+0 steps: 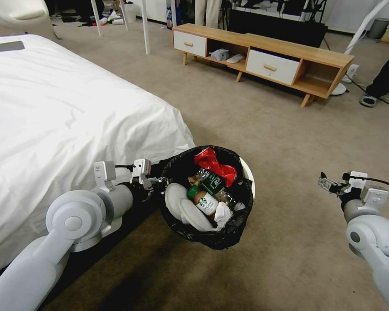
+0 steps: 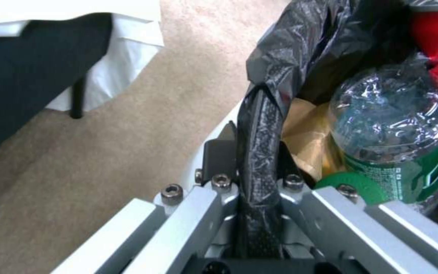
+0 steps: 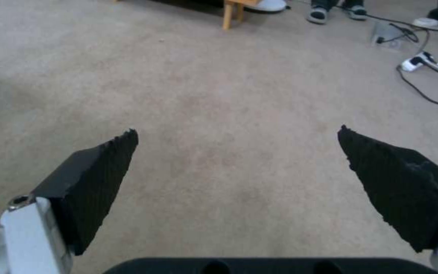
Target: Pick up the trash bin and place the garbage on the floor into it.
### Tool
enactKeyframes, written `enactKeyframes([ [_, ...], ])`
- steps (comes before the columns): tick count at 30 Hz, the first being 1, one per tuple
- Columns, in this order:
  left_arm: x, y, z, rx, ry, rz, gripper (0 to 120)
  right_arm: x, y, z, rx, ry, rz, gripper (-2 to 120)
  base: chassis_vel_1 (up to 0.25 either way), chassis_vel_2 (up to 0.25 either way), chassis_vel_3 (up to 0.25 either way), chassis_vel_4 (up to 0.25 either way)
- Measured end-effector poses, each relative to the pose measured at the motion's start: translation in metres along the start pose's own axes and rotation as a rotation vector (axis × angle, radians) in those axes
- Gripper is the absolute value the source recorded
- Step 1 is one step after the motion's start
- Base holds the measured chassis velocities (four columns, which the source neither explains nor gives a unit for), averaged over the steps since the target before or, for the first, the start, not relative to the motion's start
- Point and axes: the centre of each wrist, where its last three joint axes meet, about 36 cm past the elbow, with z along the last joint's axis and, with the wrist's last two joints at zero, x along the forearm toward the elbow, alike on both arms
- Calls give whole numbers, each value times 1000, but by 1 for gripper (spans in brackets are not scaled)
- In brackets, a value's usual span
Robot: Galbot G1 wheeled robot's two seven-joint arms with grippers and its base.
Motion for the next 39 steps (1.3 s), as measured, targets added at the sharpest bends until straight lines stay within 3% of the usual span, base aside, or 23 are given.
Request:
enactKeyframes([
  [39, 1, -1, 3, 2, -4, -3, 2, 3, 0, -2, 4, -4, -3, 100, -27, -30, -27, -28],
])
